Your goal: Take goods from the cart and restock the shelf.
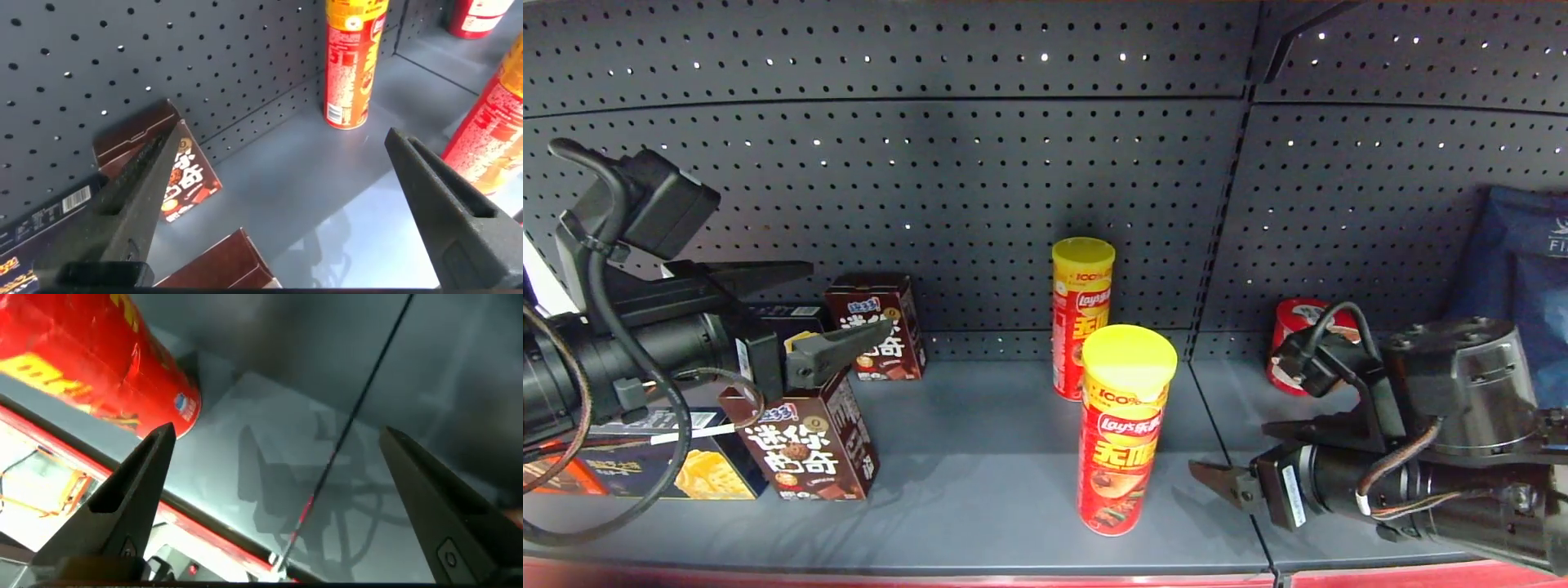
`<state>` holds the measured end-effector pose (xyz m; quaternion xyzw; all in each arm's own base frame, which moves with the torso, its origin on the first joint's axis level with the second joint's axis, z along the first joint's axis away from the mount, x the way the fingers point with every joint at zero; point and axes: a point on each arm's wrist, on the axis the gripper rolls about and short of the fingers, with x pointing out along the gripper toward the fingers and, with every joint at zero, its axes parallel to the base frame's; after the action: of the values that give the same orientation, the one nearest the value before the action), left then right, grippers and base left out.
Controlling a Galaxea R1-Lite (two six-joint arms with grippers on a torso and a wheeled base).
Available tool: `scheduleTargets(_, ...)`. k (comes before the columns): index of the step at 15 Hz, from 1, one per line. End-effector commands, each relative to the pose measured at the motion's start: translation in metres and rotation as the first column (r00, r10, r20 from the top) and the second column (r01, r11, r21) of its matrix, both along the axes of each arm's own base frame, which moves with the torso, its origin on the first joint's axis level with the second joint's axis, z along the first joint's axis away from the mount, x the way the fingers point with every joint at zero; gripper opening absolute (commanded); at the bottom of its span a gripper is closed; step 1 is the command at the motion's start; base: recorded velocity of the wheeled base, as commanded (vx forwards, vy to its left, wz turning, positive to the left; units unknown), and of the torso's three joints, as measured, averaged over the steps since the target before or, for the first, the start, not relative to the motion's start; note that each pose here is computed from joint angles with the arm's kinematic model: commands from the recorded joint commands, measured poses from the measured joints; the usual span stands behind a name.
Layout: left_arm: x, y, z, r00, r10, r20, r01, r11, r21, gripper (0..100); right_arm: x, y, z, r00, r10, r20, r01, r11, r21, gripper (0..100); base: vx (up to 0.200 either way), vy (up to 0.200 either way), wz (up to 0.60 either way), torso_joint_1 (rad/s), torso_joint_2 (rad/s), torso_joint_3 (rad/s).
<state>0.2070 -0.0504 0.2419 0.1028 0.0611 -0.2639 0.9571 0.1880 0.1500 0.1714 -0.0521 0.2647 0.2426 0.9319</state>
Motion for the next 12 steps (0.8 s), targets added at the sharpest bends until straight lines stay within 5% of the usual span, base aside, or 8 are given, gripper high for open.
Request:
scheduleTargets(1, 0.001, 0.000, -0.001, 1.000, 0.000, -0.006, 0.000, 1.000, 0.001, 100, 0.008, 0.009, -0.008, 1.000, 0.007, -0.024, -0.008, 1.000, -0.021, 100, 0.000, 0.000, 0.00, 0.000, 0.00, 0.000)
scheduleTargets(12, 0.006, -0.001, -0.006, 1.000, 0.001, -0.026, -0.001, 1.000, 0.008, 100, 0.030, 0.036, -0.015, 0.999, 0.034, -0.026, -0.035, 0.999, -0.024, 100, 0.000, 0.000, 0.00, 0.000, 0.00, 0.000)
